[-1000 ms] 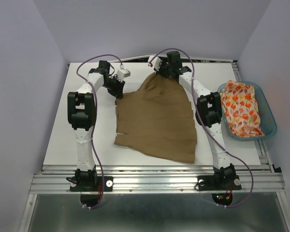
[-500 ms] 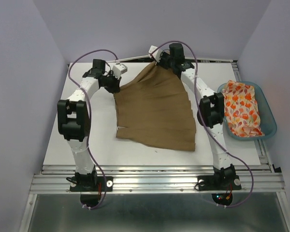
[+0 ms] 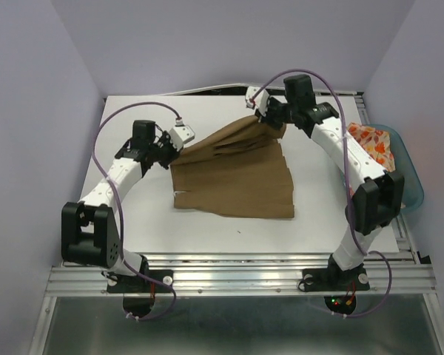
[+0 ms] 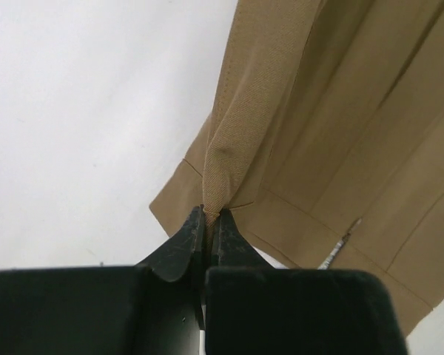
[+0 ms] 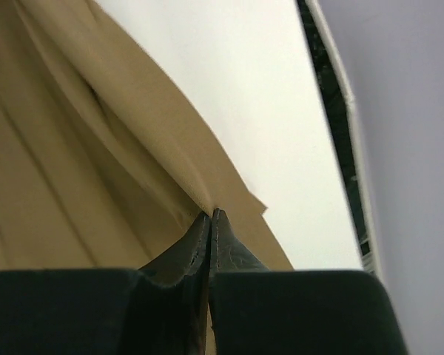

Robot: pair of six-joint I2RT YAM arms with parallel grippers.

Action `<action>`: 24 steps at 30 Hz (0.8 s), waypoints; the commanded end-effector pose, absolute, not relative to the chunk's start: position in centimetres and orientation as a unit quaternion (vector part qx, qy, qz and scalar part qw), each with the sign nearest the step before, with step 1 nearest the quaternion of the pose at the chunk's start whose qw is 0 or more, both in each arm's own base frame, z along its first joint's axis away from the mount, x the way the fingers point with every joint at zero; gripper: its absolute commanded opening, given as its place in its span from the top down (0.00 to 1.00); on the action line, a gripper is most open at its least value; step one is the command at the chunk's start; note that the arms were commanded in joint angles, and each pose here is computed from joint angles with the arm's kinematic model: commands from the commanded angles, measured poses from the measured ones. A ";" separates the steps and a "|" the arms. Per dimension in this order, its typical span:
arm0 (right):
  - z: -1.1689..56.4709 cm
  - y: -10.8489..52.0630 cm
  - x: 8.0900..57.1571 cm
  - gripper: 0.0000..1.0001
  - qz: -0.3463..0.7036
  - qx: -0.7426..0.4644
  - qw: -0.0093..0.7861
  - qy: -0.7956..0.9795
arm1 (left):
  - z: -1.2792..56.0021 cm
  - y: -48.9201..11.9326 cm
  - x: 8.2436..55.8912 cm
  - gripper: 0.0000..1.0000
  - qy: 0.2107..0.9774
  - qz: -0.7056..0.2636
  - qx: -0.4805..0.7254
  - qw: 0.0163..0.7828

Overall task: Fold and stack the skirts
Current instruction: Fold the skirt

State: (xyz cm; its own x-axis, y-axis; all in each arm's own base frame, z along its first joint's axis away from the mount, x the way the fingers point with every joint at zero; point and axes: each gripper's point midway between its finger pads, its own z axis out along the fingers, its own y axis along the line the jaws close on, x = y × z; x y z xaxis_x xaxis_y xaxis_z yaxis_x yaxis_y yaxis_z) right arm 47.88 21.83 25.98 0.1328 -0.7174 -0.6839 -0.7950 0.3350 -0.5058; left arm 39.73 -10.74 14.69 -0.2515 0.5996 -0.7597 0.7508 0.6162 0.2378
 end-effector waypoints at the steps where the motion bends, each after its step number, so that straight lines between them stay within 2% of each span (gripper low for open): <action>1: 22.0 20.6 41.7 0.99 0.079 -0.599 0.413 0.681 | 12.9 -9.5 37.2 1.00 0.779 -0.037 0.465 0.418; 6: 13.3 20.9 35.2 0.99 0.130 -0.600 0.321 0.721 | 8.5 -11.5 32.9 1.00 0.764 -0.023 0.525 0.376; 12: 9.5 19.7 34.0 0.99 0.126 -0.571 0.295 0.756 | 3.7 -10.7 30.2 1.00 0.783 -0.006 0.536 0.316; 15: 10.0 19.9 35.0 0.99 0.119 -0.559 0.300 0.764 | 3.6 -10.7 30.8 1.00 0.793 -0.006 0.526 0.307; 18: 12.1 20.7 36.8 0.99 0.114 -0.543 0.324 0.766 | 5.4 -11.3 32.1 1.00 0.796 -0.008 0.508 0.329; 24: 17.5 21.3 40.4 0.99 0.080 -0.529 0.374 0.758 | 12.2 -12.2 35.6 1.00 0.789 -0.009 0.483 0.381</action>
State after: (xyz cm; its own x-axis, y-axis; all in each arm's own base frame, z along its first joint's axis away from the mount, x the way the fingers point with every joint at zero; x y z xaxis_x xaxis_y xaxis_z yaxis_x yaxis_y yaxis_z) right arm 37.34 21.03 12.71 -0.1910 -0.7682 -0.6111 -0.9130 0.3676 -0.1768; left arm 32.44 -12.20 6.73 -0.2568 0.7951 -0.5494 0.8293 0.4732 0.2972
